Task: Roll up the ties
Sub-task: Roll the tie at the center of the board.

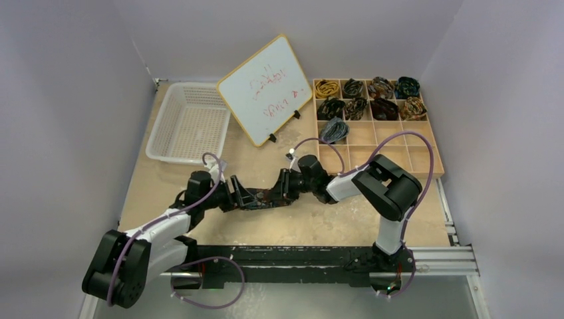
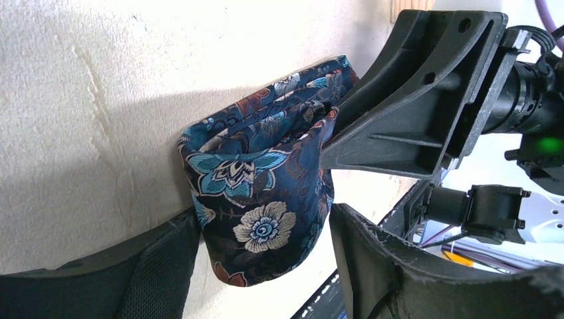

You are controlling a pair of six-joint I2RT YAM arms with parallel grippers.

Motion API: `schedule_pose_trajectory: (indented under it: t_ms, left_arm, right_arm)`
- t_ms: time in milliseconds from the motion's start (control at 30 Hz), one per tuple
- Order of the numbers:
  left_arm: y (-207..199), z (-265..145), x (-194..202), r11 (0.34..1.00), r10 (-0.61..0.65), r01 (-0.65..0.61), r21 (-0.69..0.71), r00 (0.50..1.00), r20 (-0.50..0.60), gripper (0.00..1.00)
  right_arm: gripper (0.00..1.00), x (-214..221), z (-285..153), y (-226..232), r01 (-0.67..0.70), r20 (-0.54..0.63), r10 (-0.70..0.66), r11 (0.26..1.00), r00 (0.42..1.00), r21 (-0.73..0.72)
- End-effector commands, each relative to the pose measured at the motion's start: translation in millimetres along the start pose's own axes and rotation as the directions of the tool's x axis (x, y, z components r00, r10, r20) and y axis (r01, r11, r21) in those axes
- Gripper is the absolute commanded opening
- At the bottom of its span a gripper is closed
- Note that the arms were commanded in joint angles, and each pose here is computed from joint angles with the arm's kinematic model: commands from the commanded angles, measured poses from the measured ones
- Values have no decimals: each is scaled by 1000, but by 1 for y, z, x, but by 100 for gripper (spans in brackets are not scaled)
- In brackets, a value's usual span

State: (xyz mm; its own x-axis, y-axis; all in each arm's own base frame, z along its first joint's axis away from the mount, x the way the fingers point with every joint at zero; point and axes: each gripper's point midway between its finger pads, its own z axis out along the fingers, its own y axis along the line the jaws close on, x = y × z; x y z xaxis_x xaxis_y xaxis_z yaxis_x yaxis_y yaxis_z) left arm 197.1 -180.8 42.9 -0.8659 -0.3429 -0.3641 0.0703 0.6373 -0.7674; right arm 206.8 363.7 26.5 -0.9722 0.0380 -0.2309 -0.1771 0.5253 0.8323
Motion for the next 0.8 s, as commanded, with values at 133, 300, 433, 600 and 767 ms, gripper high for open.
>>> schedule_pose_trajectory:
  t_ms: [133,300,433,600,767]
  left_arm:
    - [-5,-2,3,998,22,-23,63,1000,21,64]
    - [-7,3,3,995,17,-18,97,1000,17,65]
    - [-5,8,4,995,12,-12,103,1000,5,65]
    - [-6,9,5,993,15,-15,117,1000,-4,60]
    - [-2,9,6,996,5,-4,93,1000,-11,45]
  right_arm:
    - [31,23,-3,-24,-90,-44,91,995,995,34]
    - [31,28,-3,-22,-108,-64,109,994,992,7]
    - [32,29,-2,-27,-107,-64,109,994,992,25]
    - [32,28,-3,-25,-111,-54,112,994,992,23]
    - [34,22,-4,-15,-93,-51,92,996,994,2]
